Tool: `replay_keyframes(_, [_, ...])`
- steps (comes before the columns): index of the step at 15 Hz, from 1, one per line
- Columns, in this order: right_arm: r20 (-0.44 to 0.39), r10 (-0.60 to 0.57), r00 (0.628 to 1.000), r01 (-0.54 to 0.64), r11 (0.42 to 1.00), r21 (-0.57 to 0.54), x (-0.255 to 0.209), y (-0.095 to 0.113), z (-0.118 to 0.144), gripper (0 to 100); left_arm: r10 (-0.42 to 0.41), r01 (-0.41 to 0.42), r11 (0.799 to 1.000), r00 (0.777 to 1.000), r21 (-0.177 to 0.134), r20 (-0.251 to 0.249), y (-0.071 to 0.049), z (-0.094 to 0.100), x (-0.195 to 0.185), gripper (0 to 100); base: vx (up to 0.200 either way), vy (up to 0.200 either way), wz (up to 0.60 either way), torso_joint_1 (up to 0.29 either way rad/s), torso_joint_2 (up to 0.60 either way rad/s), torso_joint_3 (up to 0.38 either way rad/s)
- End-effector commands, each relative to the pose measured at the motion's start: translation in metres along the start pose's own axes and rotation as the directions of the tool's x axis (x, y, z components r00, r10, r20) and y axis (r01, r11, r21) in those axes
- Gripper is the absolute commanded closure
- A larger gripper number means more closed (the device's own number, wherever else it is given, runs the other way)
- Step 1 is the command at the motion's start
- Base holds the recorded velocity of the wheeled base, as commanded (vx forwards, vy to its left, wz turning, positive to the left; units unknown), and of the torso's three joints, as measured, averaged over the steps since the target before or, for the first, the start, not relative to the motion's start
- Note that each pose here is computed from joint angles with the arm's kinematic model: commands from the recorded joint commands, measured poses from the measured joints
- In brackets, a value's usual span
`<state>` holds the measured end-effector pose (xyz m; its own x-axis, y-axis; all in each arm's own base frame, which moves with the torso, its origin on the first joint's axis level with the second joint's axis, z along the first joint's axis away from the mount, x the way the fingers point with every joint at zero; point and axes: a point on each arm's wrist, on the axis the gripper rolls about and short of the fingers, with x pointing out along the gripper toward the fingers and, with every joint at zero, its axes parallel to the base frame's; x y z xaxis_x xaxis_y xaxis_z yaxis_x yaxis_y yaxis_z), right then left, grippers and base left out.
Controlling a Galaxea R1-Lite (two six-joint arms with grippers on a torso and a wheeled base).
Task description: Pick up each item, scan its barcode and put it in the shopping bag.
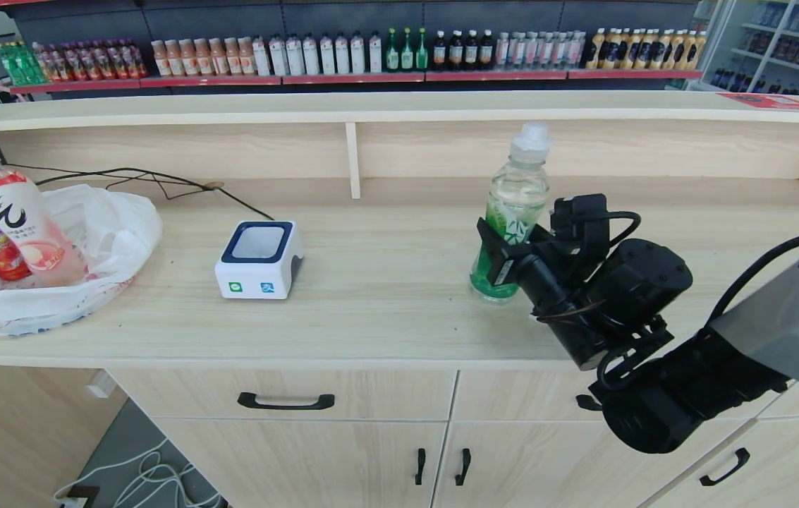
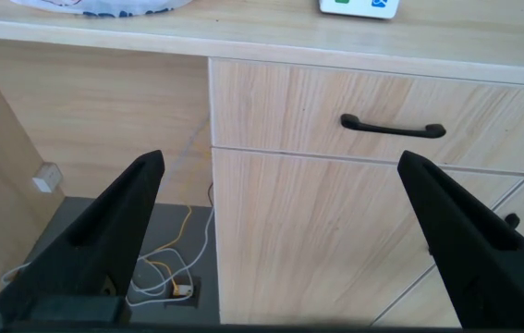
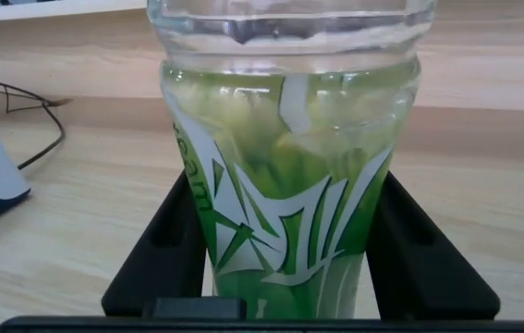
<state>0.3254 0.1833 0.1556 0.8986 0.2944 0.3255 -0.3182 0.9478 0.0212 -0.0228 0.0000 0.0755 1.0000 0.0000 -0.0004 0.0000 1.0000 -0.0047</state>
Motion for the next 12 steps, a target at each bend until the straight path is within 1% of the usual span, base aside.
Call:
replay_keyframes(1, [-0.003,0.010,1.000,-0.010,1.000,0.006,-0.006,0.003,0.004,100,0.000,0.000,1.000,1.000,0.000,0.000,0.000,0.000,0.000,0,0.000,0.000,0.00,0.000,0.00,0.000])
replay_keyframes(2, [-0.004,0.012,1.000,-0.012,1.000,0.013,-0.007,0.003,0.005,100,0.000,0.000,1.000,1.000,0.000,0.000,0.000,0.000,0.000,0,0.000,0.000,0.00,0.000,0.00,0.000])
replay_keyframes(5, [0.026,0.033,0.999,-0.034,0.999,0.030,-0.011,0.011,0.018,100,0.000,0.000,1.000,1.000,0.000,0.000,0.000,0.000,0.000,0,0.000,0.000,0.00,0.000,0.00,0.000])
replay_keyframes(9, [0.049,0.043,0.998,-0.045,0.998,0.039,-0.020,0.012,0.035,100,0.000,0.000,1.000,1.000,0.000,0.000,0.000,0.000,0.000,0,0.000,0.000,0.00,0.000,0.00,0.000])
replay_keyframes(12, [0.084,0.068,0.994,-0.073,0.996,0.056,-0.035,0.018,0.058,100,0.000,0.000,1.000,1.000,0.000,0.000,0.000,0.000,0.000,0,0.000,0.000,0.00,0.000,0.00,0.000])
